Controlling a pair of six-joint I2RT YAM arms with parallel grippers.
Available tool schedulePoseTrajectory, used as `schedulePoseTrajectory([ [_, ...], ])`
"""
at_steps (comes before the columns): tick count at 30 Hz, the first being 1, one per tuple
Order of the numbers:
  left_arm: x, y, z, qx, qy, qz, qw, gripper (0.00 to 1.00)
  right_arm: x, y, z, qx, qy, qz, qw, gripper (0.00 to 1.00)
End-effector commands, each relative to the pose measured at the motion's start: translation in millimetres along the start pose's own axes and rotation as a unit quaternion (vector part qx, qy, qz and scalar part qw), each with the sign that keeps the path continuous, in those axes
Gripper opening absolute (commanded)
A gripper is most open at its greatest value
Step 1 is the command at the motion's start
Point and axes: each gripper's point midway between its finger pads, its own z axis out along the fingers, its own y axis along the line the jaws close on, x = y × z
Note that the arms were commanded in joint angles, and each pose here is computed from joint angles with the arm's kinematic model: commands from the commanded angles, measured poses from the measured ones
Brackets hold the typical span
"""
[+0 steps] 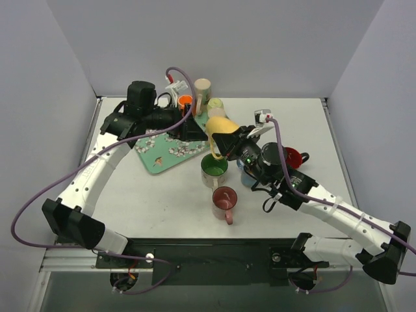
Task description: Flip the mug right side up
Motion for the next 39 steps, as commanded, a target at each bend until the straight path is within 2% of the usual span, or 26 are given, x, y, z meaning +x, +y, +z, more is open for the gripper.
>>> schedulePoseTrajectory([
  [1,-26,44,-34,-0.123,-0.065,0.098,0.985,0.85,-43,-6,-32,0.051,0.024,-0.099,0.993,0.0],
  [2,-29,54,-39,-0.147,-0.073,0.101,0.981,0.86,-24,-24,-44,0.084,0.079,-0.127,0.985,0.0],
  [3,-30,71,-46,-0.182,-0.08,0.106,0.974,0.86,-25,-28,-52,0.1,0.098,-0.144,0.98,0.0],
  [4,-31,77,-50,-0.2,-0.084,0.11,0.97,0.86,-7,-47,-70,0.131,0.154,-0.17,0.964,0.0],
  [5,-32,91,-55,-0.229,-0.085,0.118,0.962,0.87,-9,-50,-76,0.148,0.165,-0.182,0.958,0.0],
  [6,-33,100,-56,-0.247,-0.084,0.123,0.958,0.87,4,-67,-96,0.177,0.217,-0.207,0.937,0.0],
  [7,-34,111,-59,-0.272,-0.082,0.138,0.949,0.88,11,-72,-102,0.193,0.238,-0.211,0.928,0.0],
  [9,-34,127,-59,-0.296,-0.077,0.15,0.94,0.88,38,-97,-126,0.23,0.309,-0.227,0.894,0.0],
  [14,-29,152,-44,-0.308,-0.052,0.184,0.932,0.9,113,-144,-162,0.275,0.423,-0.227,0.833,0.0],
  [16,-26,160,-37,-0.316,-0.036,0.192,0.928,0.9,132,-156,-173,0.288,0.45,-0.222,0.816,0.0],
  [21,-19,176,-27,-0.32,-0.015,0.184,0.929,0.91,171,-171,-177,0.285,0.484,-0.193,0.804,0.0],
  [29,-6,189,-13,-0.318,0.003,0.189,0.929,0.91,210,-200,-183,0.276,0.523,-0.203,0.781,0.0],
  [36,2,201,3,-0.315,0.023,0.193,0.929,0.9,222,-207,-185,0.271,0.539,-0.161,0.781,0.01],
  [37,1,204,8,-0.314,0.019,0.19,0.93,0.9,222,-208,-185,0.27,0.542,-0.159,0.78,0.04],
  [39,0,207,18,-0.311,0.012,0.185,0.932,0.9,219,-206,-184,0.267,0.54,-0.16,0.782,0.22],
])
